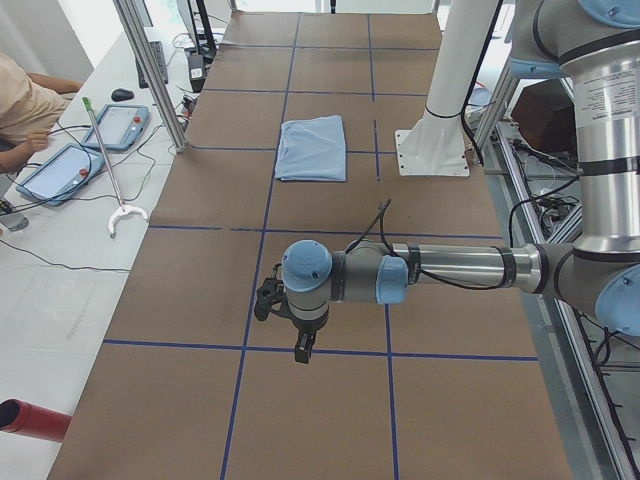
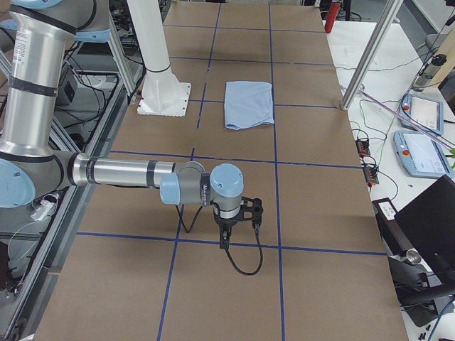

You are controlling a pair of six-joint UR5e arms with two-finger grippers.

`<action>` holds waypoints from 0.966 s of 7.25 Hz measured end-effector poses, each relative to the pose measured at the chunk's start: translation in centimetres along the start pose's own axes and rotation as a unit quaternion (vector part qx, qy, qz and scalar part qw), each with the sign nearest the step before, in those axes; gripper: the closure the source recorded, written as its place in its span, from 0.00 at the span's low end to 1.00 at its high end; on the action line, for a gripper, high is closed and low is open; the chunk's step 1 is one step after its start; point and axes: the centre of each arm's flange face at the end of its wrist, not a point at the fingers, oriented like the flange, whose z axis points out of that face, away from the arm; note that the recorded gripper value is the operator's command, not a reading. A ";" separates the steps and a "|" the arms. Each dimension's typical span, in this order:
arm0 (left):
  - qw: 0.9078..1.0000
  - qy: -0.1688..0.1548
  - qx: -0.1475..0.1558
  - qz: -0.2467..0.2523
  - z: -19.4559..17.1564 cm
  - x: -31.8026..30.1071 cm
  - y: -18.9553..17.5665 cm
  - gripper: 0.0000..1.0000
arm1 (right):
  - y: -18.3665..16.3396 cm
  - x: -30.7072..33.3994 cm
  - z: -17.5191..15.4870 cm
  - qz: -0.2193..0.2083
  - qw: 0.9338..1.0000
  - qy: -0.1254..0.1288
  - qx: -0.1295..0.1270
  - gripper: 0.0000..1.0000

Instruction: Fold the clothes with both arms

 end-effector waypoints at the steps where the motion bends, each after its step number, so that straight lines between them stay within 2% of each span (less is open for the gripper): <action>1: 1.000 0.001 0.000 -0.004 0.1 0.0 0.0 0.00 | 0.1 0.0 0.0 0.002 1.000 0.000 0.000 0.00; 7: 1.000 -0.005 0.003 -0.008 -0.1 0.0 -0.5 0.00 | 0.2 0.0 0.0 0.002 1.000 0.001 0.000 0.00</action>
